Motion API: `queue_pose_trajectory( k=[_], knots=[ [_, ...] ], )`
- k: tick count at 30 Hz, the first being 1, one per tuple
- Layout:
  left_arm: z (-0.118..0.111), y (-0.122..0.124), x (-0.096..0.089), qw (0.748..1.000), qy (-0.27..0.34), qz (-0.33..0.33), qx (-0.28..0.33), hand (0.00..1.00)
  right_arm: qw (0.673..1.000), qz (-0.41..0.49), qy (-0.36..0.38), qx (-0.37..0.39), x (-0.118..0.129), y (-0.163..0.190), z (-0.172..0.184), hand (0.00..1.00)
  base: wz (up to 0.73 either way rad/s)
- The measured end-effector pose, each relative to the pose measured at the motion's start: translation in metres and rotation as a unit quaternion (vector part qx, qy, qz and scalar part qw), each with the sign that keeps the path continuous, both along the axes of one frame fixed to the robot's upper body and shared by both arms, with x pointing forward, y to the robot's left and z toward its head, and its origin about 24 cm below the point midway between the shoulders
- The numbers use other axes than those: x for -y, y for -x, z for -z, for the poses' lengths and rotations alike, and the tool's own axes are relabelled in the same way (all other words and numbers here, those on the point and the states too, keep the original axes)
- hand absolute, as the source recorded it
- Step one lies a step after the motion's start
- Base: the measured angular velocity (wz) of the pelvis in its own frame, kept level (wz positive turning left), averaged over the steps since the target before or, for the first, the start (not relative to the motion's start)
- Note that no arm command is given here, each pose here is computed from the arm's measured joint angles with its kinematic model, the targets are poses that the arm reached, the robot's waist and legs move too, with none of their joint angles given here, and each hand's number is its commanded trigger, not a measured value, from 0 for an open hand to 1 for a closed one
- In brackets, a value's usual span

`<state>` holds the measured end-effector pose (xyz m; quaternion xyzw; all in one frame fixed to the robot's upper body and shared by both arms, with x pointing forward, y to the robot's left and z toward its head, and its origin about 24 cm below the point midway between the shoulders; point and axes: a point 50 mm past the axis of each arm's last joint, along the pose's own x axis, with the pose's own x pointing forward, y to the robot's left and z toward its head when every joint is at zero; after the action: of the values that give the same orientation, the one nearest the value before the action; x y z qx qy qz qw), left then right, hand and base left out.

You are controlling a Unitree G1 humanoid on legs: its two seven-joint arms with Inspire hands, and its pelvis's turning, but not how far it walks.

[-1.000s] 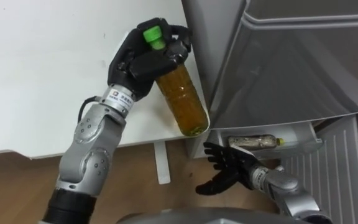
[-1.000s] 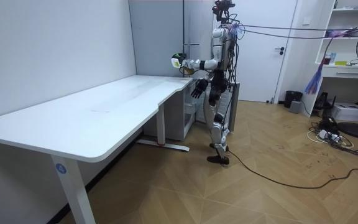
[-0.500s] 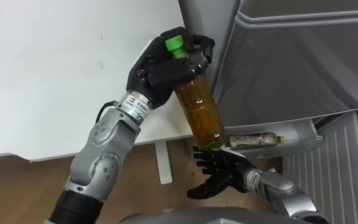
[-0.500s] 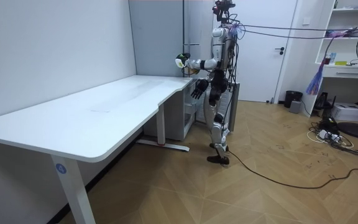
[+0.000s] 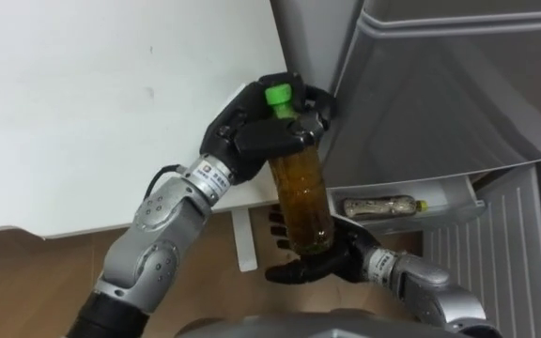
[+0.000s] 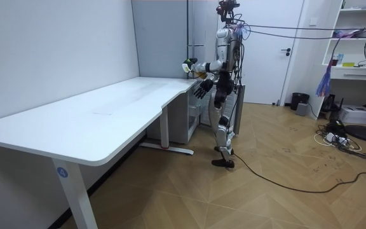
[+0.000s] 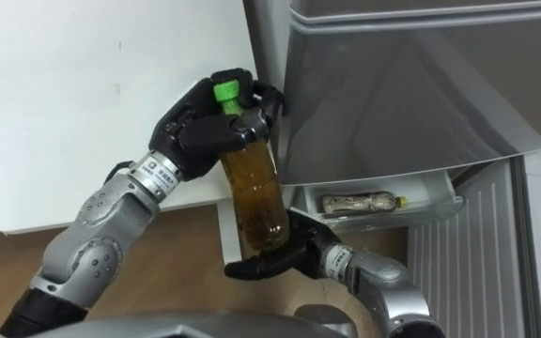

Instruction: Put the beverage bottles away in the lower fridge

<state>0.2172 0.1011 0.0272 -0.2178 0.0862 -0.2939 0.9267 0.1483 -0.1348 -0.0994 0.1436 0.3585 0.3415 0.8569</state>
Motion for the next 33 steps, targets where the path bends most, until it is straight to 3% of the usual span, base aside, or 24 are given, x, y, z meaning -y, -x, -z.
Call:
queue_pose_trajectory(
  k=[33],
  knots=[
    [0.004,0.007,0.003,0.997,-0.065,0.036,0.034,1.00,0.999,-0.041,-0.003,0.005,0.014,0.002,-0.005,0.00,0.00]
  ],
)
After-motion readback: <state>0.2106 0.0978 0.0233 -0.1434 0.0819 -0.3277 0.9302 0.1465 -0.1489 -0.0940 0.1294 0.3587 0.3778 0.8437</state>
